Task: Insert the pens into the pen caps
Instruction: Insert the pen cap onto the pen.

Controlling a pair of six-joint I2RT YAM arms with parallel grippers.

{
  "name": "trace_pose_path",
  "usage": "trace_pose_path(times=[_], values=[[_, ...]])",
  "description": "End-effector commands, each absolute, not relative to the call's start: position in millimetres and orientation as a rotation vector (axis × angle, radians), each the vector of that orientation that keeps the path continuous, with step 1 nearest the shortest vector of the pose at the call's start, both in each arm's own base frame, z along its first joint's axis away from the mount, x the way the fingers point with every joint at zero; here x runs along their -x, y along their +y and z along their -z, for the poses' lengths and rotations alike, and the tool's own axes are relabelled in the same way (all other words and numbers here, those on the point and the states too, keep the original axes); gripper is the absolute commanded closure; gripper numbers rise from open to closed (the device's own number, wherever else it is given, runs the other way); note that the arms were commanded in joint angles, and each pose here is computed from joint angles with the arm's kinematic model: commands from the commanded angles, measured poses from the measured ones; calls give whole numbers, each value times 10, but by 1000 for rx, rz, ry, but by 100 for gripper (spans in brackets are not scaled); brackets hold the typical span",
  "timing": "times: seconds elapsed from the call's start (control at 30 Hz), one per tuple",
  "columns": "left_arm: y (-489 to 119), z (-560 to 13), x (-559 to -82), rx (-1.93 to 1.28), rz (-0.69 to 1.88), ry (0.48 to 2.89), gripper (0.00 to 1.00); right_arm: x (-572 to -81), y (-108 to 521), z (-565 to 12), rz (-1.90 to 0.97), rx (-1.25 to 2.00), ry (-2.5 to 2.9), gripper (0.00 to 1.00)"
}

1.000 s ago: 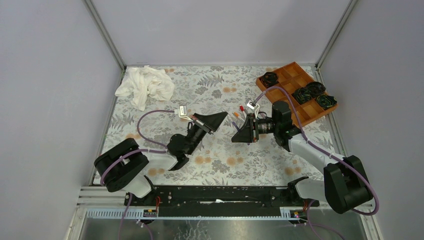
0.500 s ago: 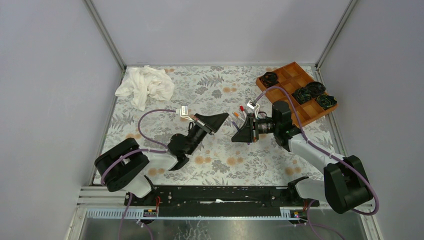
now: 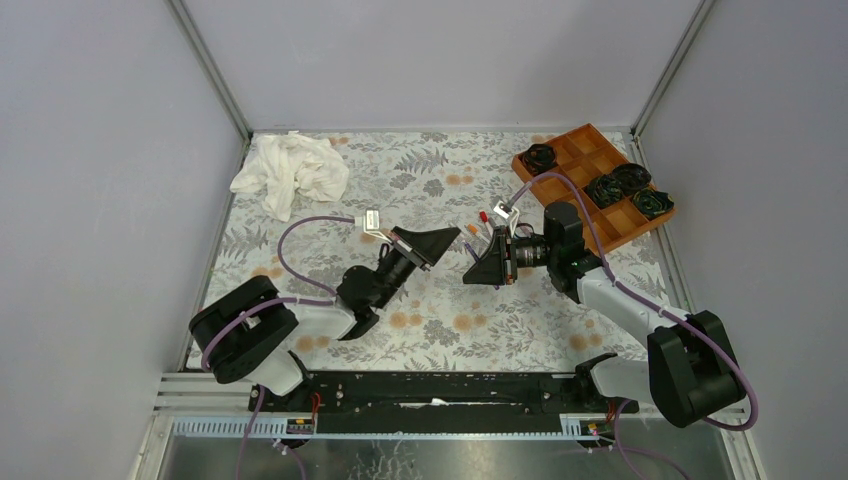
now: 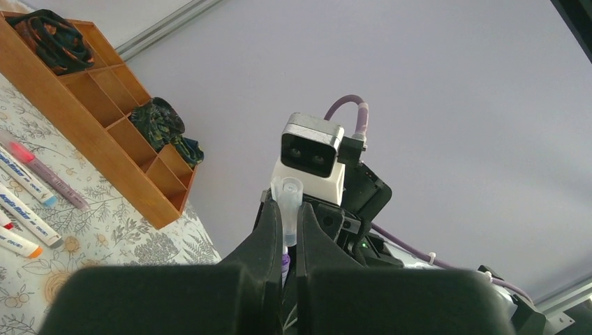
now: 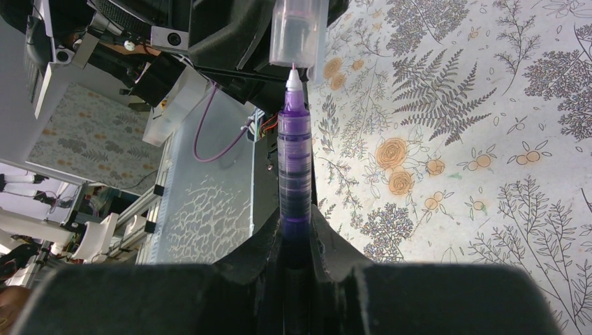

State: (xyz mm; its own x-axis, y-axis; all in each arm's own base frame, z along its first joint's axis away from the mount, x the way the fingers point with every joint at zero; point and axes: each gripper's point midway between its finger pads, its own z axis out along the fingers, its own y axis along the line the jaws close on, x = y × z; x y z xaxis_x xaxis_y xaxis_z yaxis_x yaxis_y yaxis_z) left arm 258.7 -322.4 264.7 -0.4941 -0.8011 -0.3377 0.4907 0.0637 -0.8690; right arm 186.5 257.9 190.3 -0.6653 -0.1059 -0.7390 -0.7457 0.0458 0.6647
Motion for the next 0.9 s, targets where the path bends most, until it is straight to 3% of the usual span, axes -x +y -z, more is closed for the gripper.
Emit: trace_pose_path(times=[0.0, 0.87], values=[[-3299, -2702, -2560, 314, 1650, 1324, 100, -1931, 2594, -2002, -1642, 857, 1799, 100], [-3491, -2670, -2429, 140, 1640, 1405, 100, -1976, 2569, -1970, -1627, 833, 1813, 100]])
